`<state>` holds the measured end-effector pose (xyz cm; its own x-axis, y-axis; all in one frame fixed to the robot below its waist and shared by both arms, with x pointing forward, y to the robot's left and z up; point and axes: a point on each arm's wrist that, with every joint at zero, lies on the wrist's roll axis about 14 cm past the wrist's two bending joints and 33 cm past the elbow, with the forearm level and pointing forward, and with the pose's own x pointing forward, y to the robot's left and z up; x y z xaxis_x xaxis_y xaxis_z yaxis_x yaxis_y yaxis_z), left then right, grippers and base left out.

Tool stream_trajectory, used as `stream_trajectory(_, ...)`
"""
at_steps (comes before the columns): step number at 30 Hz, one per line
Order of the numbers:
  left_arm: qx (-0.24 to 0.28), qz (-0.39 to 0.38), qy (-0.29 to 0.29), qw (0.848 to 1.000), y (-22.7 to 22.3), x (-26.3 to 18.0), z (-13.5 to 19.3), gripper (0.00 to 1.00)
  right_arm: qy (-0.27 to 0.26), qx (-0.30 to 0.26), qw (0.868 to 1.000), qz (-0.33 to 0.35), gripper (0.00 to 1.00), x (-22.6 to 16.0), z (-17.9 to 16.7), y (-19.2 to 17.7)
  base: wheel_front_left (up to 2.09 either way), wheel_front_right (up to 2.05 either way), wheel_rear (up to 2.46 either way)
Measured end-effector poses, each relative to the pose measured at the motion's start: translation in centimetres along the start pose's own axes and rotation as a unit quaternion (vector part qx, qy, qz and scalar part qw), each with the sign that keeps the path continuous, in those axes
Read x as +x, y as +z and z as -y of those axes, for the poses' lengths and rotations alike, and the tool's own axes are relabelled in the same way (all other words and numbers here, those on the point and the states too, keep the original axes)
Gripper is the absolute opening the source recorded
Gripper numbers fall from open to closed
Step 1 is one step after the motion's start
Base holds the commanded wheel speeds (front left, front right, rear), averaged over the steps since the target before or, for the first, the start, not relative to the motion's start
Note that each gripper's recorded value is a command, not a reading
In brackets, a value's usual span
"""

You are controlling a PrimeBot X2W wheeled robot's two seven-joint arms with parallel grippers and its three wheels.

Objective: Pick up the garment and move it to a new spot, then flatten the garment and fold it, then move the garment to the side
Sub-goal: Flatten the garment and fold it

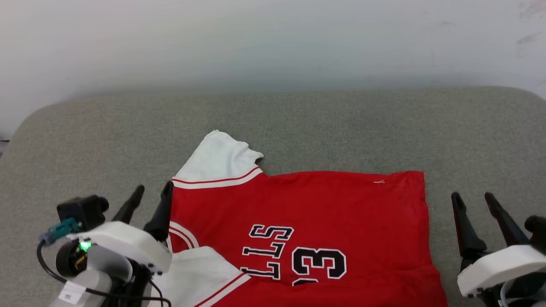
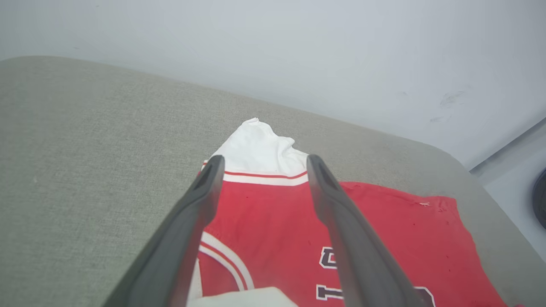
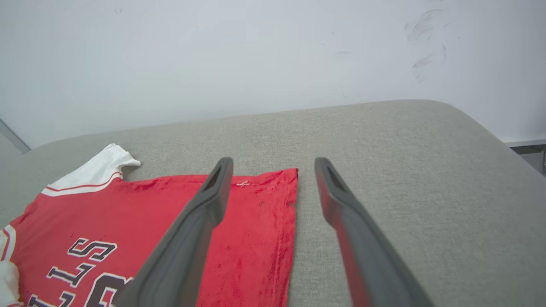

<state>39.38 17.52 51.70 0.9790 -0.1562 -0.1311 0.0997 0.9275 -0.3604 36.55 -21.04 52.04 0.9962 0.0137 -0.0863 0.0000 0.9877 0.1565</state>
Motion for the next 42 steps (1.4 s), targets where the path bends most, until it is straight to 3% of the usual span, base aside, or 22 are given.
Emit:
stream_trajectory(6, 0.04, 0.049, -0.011, 0.998, 2.3, 4.9, -0.2, 1.0, -0.003, -0.004, 0.999, 0.036, 1.0, 2.5, -0.2, 1.7, 0.0, 0.0, 0.0)
stream_trajectory(11, 0.071, 0.039, -0.028, 0.996, 1.9, 9.6, -0.3, 1.0, -0.018, -0.007, 0.999, 0.033, 1.0, 4.2, 0.8, 1.0, 0.0, 0.0, 0.0)
stream_trajectory(16, 0.099, -0.005, -0.066, 0.993, 0.9, 14.1, 0.4, 1.0, -0.041, -0.001, 0.999, 0.028, 1.0, 4.6, 2.4, 0.1, 0.0, 0.0, 0.0)
stream_trajectory(19, 0.105, -0.071, -0.094, 0.987, -0.9, 16.3, 0.9, 1.0, -0.059, 0.006, 0.998, 0.017, 1.0, 4.3, 3.6, -0.8, 0.0, 0.0, 0.0)
stream_trajectory(26, 0.108, -0.262, -0.102, 0.954, -5.4, 19.2, -0.1, 1.0, -0.095, 0.019, 0.995, 0.003, 1.0, 3.5, 5.9, -2.5, 0.0, 0.0, 0.0)
stream_trajectory(38, 0.11, -0.45, -0.048, 0.885, -11.5, 20.4, -3.5, 1.0, -0.133, 0.044, 0.99, -0.028, 1.0, 2.4, 7.9, -6.0, 0.0, 0.0, 0.0)
stream_trajectory(39, 0.103, -0.46, -0.047, 0.881, -11.9, 20.4, -3.4, 0.84, -0.135, 0.046, 0.989, -0.031, 1.0, 2.4, 8.0, -6.2, 0.0, 0.0, 0.0)
stream_trajectory(41, 0.091, -0.476, -0.044, 0.874, -12.6, 20.2, -3.5, 0.0, -0.127, 0.056, 0.989, -0.045, 1.0, 3.0, 7.5, -6.9, 0.0, 0.0, 0.0)
stream_trajectory(42, 0.084, -0.477, -0.044, 0.874, -12.7, 20.1, -3.4, 0.0, -0.124, 0.057, 0.989, -0.053, 1.0, 3.1, 7.3, -7.2, 0.0, 0.0, 0.0)
